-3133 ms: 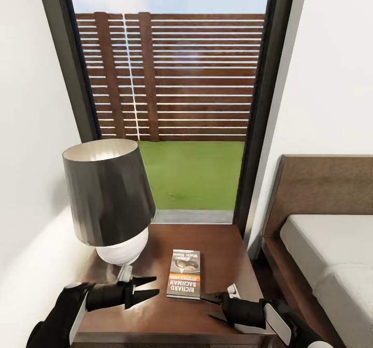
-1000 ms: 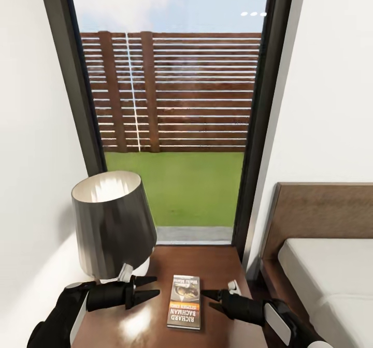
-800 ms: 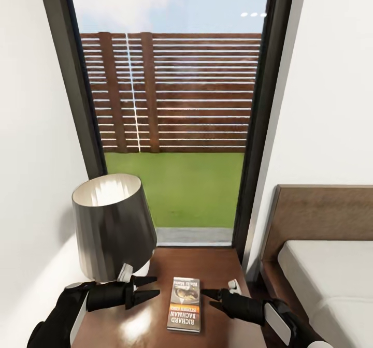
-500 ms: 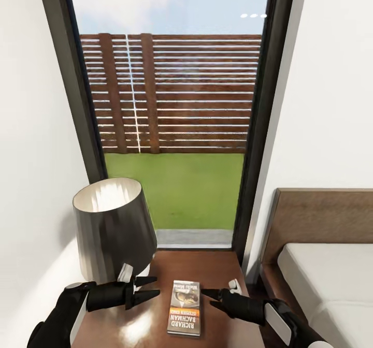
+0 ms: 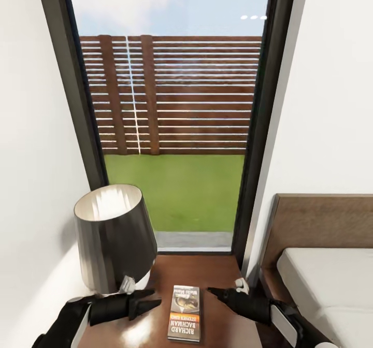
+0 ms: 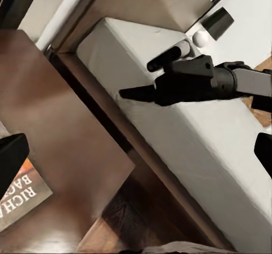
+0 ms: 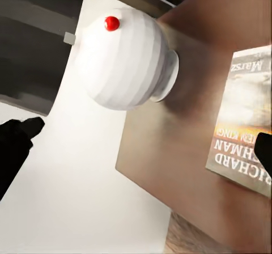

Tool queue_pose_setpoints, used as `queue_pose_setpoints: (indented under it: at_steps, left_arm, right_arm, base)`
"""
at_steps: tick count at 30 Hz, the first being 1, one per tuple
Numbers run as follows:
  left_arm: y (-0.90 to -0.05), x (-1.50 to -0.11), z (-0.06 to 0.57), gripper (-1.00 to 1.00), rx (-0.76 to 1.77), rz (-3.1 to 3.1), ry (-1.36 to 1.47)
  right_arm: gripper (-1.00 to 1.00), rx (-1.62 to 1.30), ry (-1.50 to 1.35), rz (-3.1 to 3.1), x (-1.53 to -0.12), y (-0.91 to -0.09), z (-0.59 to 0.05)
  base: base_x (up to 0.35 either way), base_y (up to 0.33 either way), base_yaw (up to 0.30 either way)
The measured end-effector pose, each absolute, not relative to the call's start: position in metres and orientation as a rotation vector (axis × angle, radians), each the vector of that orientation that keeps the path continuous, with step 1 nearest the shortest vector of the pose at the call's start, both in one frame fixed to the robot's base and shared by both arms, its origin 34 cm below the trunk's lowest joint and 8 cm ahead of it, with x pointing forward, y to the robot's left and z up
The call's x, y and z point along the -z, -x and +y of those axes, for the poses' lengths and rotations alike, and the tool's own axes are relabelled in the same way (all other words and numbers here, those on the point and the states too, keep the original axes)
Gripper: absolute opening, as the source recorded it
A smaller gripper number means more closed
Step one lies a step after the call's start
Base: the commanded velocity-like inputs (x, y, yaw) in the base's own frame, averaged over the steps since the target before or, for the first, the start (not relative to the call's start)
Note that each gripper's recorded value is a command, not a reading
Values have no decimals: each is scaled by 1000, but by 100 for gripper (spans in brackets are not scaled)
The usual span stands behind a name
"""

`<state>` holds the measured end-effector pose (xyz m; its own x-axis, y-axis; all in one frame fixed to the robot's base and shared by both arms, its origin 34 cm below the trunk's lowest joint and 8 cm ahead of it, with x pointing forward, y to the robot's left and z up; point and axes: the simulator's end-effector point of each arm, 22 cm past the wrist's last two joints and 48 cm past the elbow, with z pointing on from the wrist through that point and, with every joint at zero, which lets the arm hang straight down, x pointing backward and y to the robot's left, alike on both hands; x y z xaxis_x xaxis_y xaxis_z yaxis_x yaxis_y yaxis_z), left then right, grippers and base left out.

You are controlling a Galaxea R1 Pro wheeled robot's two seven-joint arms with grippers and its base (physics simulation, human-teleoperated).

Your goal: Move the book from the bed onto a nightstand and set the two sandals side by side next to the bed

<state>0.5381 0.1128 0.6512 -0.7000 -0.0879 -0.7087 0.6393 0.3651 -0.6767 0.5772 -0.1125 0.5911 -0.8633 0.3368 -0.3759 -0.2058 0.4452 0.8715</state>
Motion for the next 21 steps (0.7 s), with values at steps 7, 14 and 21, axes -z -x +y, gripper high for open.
queue_pose_setpoints:
  at_steps: [7,14,21]
  left_arm:
    - [-541,-608,121,100,1235,2059,-402]
    - [-531,-580,125,100,1140,2110,-372]
    - [-519,-558,130,100,1059,2179,-317]
  right_arm:
    - [100,-1217,-116,2240,-592,-586,-210]
    - [100,-1008,-138,2278,-568,-572,-277]
    - [100,-892,-149,2338,-548,-547,-305]
  base:
    - [0,0,0]
    - [0,0,0]
    - [0,0,0]
